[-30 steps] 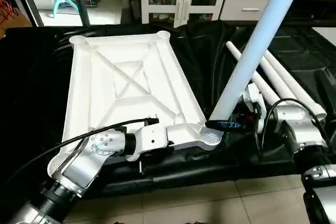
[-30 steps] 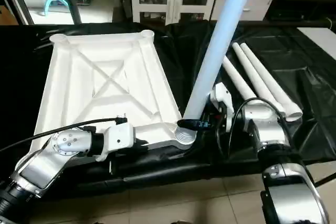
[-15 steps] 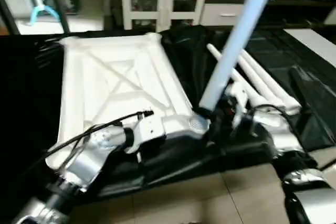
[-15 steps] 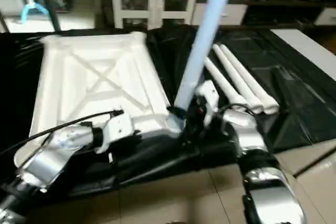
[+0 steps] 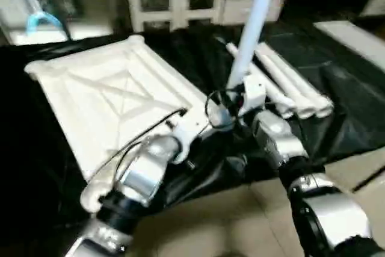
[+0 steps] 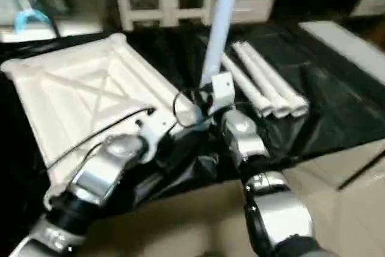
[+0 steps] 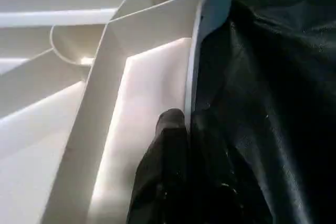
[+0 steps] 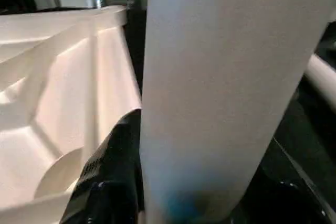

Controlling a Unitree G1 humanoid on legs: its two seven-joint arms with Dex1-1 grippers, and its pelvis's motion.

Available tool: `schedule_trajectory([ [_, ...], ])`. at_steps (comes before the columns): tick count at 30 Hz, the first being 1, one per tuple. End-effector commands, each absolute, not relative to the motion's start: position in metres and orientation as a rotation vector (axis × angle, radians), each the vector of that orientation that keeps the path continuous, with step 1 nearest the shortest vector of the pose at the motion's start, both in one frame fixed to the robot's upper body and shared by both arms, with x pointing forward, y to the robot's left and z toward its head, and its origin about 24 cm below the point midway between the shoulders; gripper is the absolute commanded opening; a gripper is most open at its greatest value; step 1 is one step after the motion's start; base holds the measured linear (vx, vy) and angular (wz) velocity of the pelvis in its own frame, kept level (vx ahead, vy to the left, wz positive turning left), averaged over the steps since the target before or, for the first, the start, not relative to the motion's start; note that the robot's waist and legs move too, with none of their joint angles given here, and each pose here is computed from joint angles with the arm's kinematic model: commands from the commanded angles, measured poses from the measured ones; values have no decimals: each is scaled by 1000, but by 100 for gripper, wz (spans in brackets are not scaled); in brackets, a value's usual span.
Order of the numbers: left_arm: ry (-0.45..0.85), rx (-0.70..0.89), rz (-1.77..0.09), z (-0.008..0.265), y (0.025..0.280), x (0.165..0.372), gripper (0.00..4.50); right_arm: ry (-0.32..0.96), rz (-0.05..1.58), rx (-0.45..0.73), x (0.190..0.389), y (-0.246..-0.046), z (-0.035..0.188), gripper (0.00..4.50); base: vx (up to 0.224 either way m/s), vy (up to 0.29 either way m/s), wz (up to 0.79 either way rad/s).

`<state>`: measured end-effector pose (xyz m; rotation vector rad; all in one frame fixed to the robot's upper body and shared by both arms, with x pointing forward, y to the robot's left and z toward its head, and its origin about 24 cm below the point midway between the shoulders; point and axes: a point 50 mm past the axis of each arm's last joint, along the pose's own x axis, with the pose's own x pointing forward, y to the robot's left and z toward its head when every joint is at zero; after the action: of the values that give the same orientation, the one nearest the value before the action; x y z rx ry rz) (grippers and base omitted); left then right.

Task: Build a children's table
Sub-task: Insert table leg to table base

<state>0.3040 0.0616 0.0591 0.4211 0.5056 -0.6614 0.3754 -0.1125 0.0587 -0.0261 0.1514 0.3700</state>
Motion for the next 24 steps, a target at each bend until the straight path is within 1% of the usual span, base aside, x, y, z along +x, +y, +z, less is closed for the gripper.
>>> schedule_trajectory([
  [1, 414, 416, -536, 80, 65, 312, 0, 437, 149, -180, 343, -143, -11, 186, 79, -22, -35],
  [4, 406, 406, -485, 83, 70, 315, 0, 392, 134, -189, 347, -140, -6, 186, 27, -7, -4],
  [5, 390, 407, -464, 85, 73, 318, 0, 354, 135, -181, 349, -138, -2, 186, 0, 0, 0],
  [7, 378, 409, -452, 87, 75, 319, 0, 328, 136, -173, 350, -137, 1, 186, 0, 0, 0],
  [8, 354, 409, -449, 89, 77, 321, 0, 295, 147, -153, 352, -135, 6, 186, 0, 0, 0],
  [11, 334, 415, -490, 89, 81, 320, 0, 254, 200, -108, 353, -130, 11, 186, 0, 0, 0],
  [12, 333, 430, -528, 87, 84, 318, 0, 230, 242, -98, 354, -127, 14, 186, 0, 0, 0],
  [17, 309, 449, -557, 86, 86, 316, 0, 210, 276, -87, 353, -126, 16, 186, 0, 0, 0],
  [19, 309, 475, -616, 82, 87, 310, 0, 194, 305, -70, 353, -129, 18, 186, 0, 0, 0],
  [22, 322, 480, -639, 79, 88, 307, 0, 186, 333, -53, 353, -130, 20, 186, 0, 0, 0],
  [24, 328, 494, -683, 76, 88, 302, 0, 154, 396, -16, 355, -135, 26, 186, 0, 0, 0],
])
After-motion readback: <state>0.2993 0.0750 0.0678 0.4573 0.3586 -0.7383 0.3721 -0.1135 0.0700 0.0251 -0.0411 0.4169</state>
